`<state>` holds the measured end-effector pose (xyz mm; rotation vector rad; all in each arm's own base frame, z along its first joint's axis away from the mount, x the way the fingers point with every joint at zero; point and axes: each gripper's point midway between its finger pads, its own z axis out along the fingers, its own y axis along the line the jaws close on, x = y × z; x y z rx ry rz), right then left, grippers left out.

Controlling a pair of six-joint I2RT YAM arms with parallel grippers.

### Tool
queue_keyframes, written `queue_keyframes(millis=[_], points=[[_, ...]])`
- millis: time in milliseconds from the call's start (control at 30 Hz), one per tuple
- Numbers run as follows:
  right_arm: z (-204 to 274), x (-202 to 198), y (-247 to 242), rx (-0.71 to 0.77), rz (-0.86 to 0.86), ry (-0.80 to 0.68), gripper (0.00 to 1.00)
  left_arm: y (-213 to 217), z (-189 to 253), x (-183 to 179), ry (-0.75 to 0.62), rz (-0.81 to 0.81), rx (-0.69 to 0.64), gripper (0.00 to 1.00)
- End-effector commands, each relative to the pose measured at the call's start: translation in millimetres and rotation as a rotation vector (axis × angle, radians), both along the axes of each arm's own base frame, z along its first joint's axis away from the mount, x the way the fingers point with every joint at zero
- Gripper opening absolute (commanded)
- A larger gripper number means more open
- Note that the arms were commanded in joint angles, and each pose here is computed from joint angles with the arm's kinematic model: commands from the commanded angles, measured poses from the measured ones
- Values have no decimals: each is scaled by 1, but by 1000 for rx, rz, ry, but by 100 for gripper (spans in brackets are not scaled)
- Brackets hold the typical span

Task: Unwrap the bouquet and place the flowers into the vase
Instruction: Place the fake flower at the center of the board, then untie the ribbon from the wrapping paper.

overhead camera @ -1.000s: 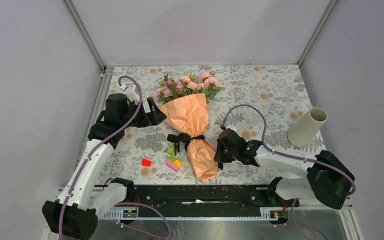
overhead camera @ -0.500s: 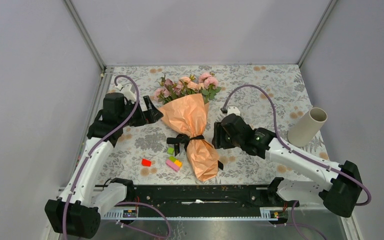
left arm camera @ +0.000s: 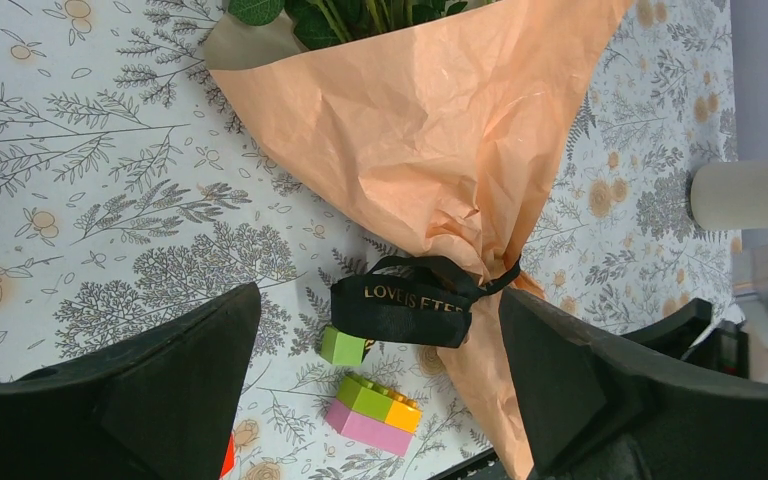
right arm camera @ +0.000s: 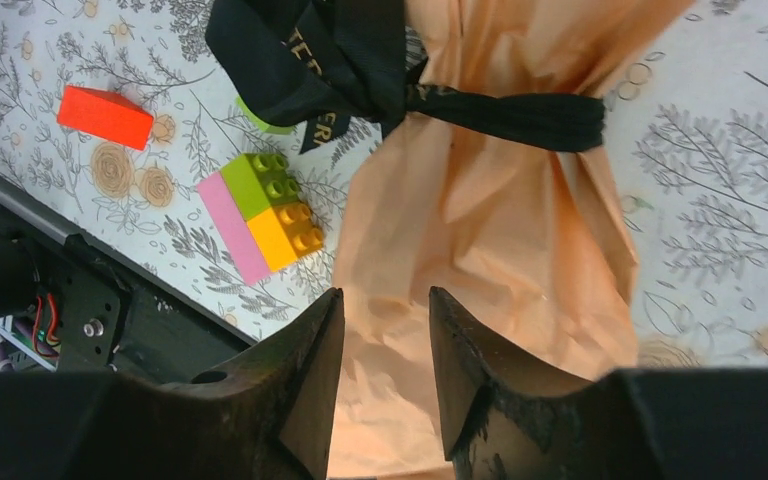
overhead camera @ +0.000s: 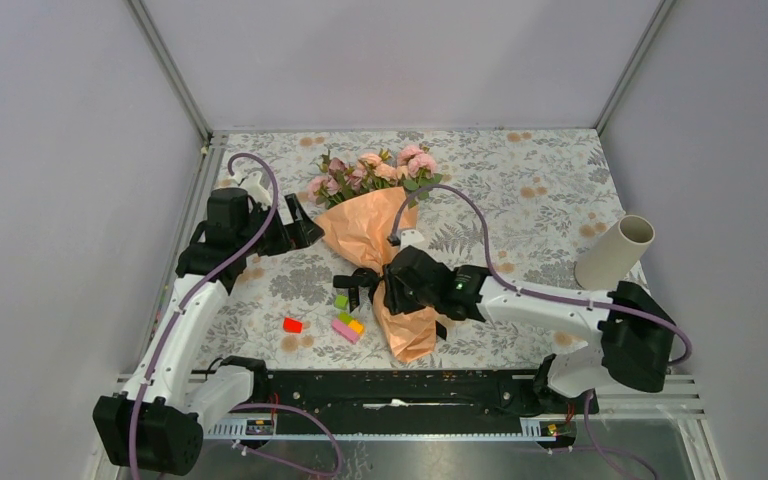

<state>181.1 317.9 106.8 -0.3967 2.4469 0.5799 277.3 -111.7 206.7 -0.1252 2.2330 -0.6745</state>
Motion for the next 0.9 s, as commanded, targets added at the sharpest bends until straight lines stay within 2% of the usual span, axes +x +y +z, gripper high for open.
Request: queue_keyframes(millis=[0,233,467,700,767,867], points=[[-1,11,21,46,-26,-33,42,0,12,8,-69,4,-11,97],[-44,7,6,-55,-44,5,38,2,8,8,-61,10,-3,97],[-64,7,-3,-111,-45,7,36,4,8,8,-66,17,5,97],[-19,7,3,-23,-5,-45,39,4,12,7,-78,16,3,97],[-1,5,4,7,15,-64,43,5,11,7,-78,24,8,97],[21,3,10,21,100,-93,54,5,11,7,-76,21,6,97]])
